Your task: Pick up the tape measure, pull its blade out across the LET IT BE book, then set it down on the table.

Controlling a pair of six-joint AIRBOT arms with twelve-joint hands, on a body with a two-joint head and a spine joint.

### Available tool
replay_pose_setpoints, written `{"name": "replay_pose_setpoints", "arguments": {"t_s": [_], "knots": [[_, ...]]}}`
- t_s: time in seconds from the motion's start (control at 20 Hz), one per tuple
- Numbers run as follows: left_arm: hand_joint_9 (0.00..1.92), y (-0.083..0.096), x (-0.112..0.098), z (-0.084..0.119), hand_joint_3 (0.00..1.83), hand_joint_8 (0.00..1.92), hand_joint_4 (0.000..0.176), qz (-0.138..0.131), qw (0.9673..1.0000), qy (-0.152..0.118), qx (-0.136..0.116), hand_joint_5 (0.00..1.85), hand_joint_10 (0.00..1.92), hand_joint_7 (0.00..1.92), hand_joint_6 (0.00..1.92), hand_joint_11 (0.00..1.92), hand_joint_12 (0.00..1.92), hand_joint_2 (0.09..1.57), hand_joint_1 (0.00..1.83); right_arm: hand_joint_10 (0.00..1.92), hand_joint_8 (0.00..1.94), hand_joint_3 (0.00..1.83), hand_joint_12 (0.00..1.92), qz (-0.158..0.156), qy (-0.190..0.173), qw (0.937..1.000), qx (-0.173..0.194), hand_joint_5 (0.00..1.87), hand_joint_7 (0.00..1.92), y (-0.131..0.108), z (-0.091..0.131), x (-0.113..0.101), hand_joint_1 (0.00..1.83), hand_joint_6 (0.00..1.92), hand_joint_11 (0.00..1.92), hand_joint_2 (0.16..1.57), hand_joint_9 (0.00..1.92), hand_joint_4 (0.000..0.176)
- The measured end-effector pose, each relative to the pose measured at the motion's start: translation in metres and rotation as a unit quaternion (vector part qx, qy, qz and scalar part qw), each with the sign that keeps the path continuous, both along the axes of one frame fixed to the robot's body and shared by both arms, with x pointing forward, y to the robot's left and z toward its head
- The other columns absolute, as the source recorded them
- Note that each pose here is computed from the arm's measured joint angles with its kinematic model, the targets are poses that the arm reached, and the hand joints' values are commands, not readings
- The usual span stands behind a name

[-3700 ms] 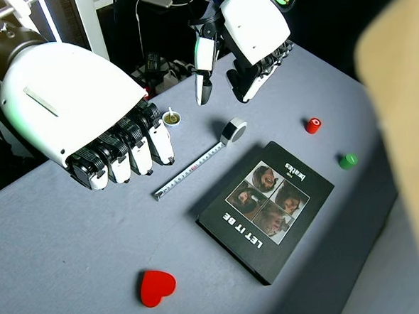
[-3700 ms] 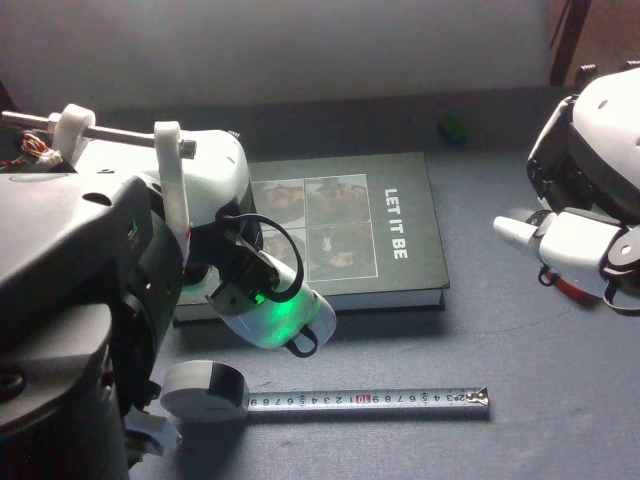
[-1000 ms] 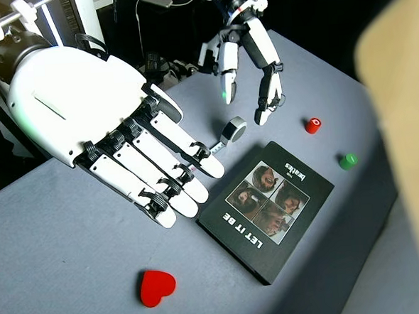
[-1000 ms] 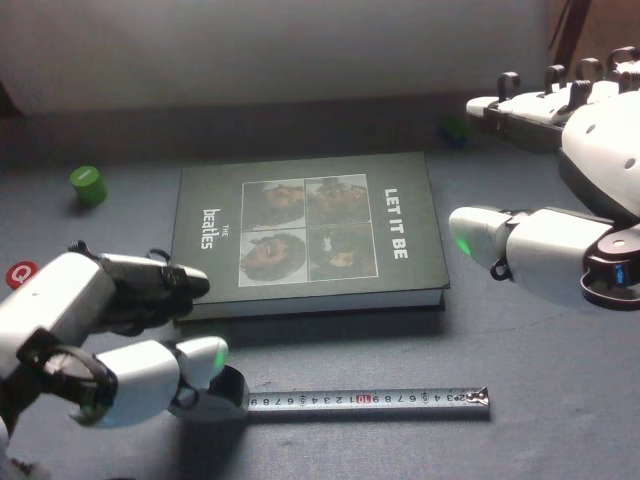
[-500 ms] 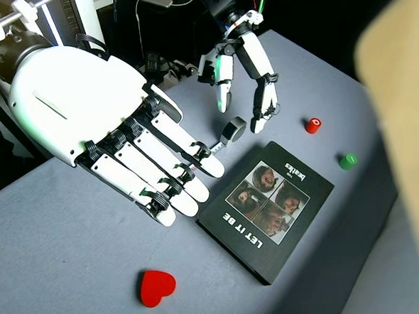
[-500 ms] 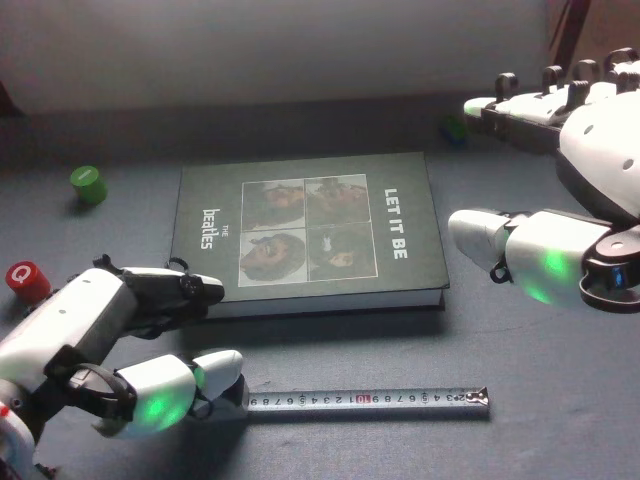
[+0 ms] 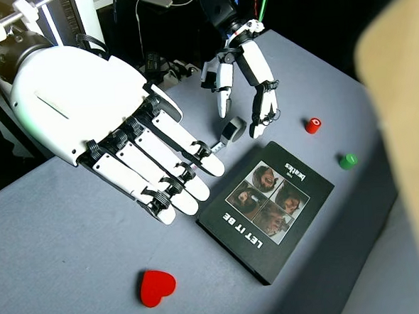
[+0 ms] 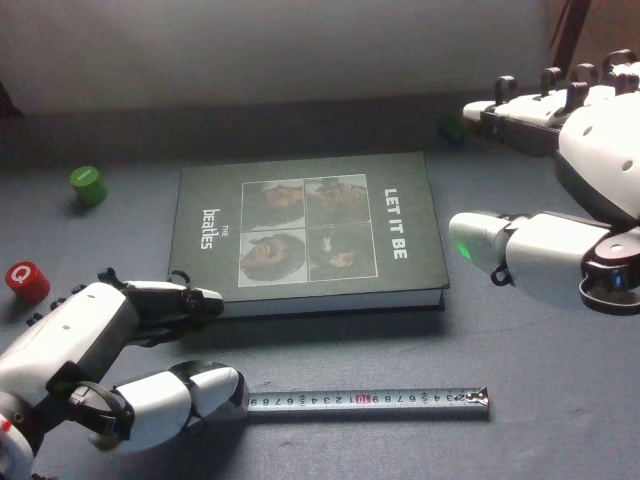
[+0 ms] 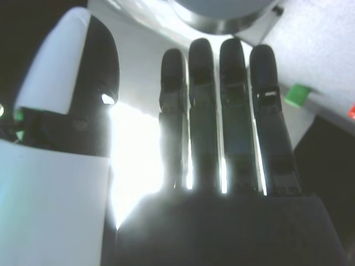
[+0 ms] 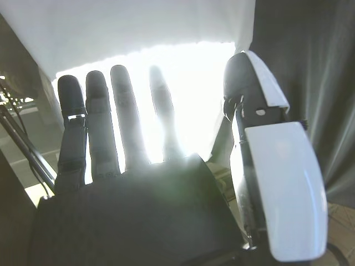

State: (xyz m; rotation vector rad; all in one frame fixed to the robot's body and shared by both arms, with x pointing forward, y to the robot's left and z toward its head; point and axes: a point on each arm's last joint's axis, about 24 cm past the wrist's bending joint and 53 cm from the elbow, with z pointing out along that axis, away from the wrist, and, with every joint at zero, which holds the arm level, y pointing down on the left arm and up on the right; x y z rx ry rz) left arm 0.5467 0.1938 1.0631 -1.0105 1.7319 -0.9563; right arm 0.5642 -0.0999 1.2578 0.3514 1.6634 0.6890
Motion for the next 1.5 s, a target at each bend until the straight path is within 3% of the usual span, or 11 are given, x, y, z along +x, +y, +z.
{"name": "replay_pose_setpoints", "arguments": {"t_s": [0.4,1.25,1.5], "knots": [[0.67,0.007,0.002,-0.009,0.00,0.00,0.000,-0.004,0.9998,-0.004,0.019,0.66,0.00,0.71,0.00,0.32,0.80,1.08,1.14,0.00,0.00,0.00,0.94,0.002,0.000,1.0000,0.000,0.25,0.32,0.001,0.000,0.000,0.26,0.00,0.00,1.22,0.27,0.100],[0.65,0.009,-0.005,-0.019,0.00,0.00,0.000,-0.012,0.9988,-0.013,0.046,0.63,0.00,0.70,0.00,0.31,0.79,1.08,1.14,0.01,0.00,0.00,0.95,0.006,0.001,1.0000,0.001,0.27,0.33,0.003,-0.001,-0.001,0.26,0.00,0.00,1.23,0.28,0.099],[0.65,0.002,-0.011,-0.024,0.00,0.00,0.000,-0.030,0.9977,-0.011,0.060,0.62,0.00,0.70,0.00,0.31,0.79,1.08,1.14,0.01,0.00,0.00,0.95,0.006,0.001,1.0000,0.001,0.27,0.33,0.003,-0.001,-0.001,0.26,0.00,0.00,1.22,0.30,0.099]]}}
